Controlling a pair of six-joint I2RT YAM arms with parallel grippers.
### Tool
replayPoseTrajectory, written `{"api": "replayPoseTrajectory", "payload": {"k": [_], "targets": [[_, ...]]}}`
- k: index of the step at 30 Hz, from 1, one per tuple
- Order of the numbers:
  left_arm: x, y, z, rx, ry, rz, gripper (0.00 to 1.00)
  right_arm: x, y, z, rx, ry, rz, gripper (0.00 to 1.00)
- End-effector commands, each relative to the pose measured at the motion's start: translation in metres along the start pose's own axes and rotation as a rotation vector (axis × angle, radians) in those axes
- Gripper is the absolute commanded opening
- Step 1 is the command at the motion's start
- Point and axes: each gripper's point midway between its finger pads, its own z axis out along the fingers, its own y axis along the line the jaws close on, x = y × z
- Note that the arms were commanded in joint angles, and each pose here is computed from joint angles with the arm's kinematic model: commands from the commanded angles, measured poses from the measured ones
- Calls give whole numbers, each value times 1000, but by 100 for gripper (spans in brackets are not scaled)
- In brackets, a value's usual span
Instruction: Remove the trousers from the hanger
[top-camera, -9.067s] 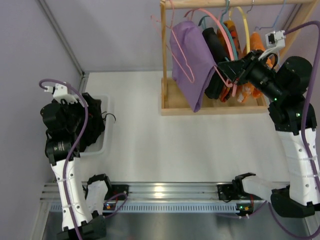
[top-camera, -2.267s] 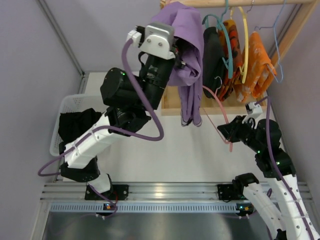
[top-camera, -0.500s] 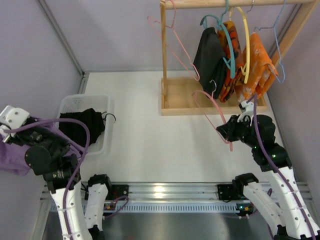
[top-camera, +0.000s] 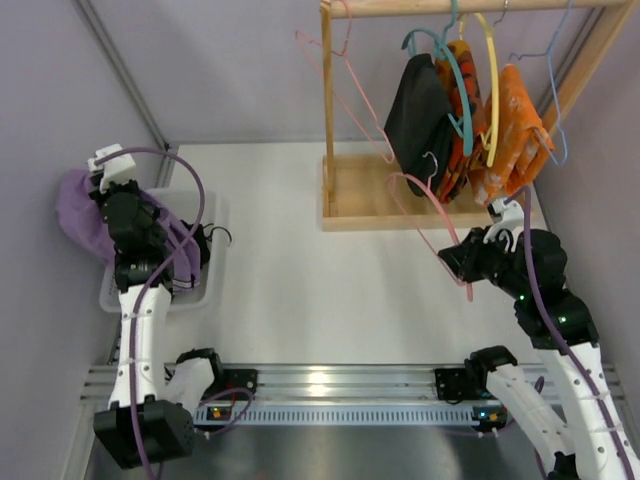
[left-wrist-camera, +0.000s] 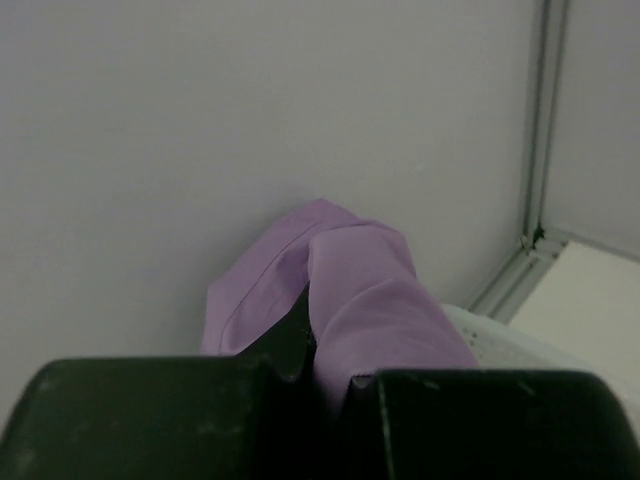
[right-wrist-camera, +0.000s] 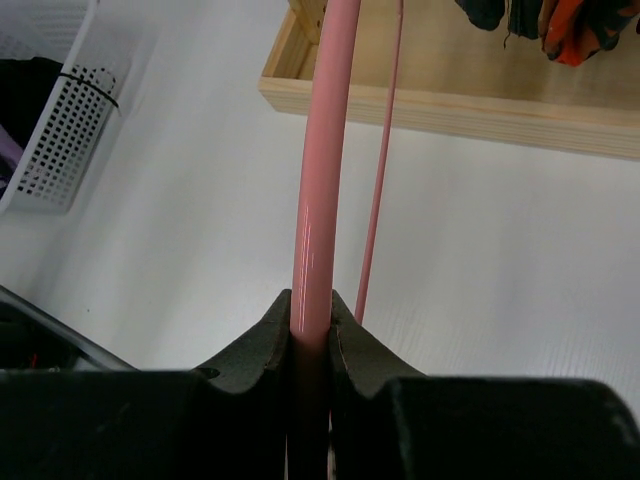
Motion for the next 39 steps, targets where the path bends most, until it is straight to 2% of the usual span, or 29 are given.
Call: {"api": "replayPoseTrajectory", "payload": {"k": [1,4,6,7,8,11,13,15,16,17,20,23,25,27,32,39], "targets": [[7,-41,14,134,-42,-76,0,-43,17,-22,-37,-135,-64,0],[53,-71,14,229,41,7,0,-47,22,-31,-47,-140,-80,0],[100,-87,12,272,151,82,0,-50,26,-39,-53,-143,-90,0],[136,-96,7,302,269,134,0,-52,28,-44,-58,-152,-97,0],[145,-97,2,314,307,147,0,-52,30,-47,-61,-151,-100,0],[213,-107,-22,379,572,239,0,-57,36,-60,-73,-166,-115,0],[232,-114,-31,409,657,247,0,-56,42,-68,-91,-159,-125,0],[243,-116,-43,455,701,259,10,-57,47,-76,-108,-156,-130,0],[240,-118,-48,479,699,242,17,-53,49,-79,-114,-144,-134,0],[238,-119,-52,498,699,233,37,-52,52,-83,-128,-145,-139,0],[217,-119,-61,552,673,192,68,-54,58,-95,-145,-153,-152,0],[187,-116,-68,599,628,151,77,-60,65,-106,-158,-180,-168,0],[171,-112,-74,620,608,132,87,-65,70,-113,-169,-193,-172,0],[143,-109,-78,653,536,99,98,-67,77,-119,-199,-188,-175,0],[103,-97,-85,670,436,69,98,-51,88,-124,-274,-89,-208,0],[54,-97,-94,723,354,-56,99,-97,68,-115,-111,-212,-178,0]]}}
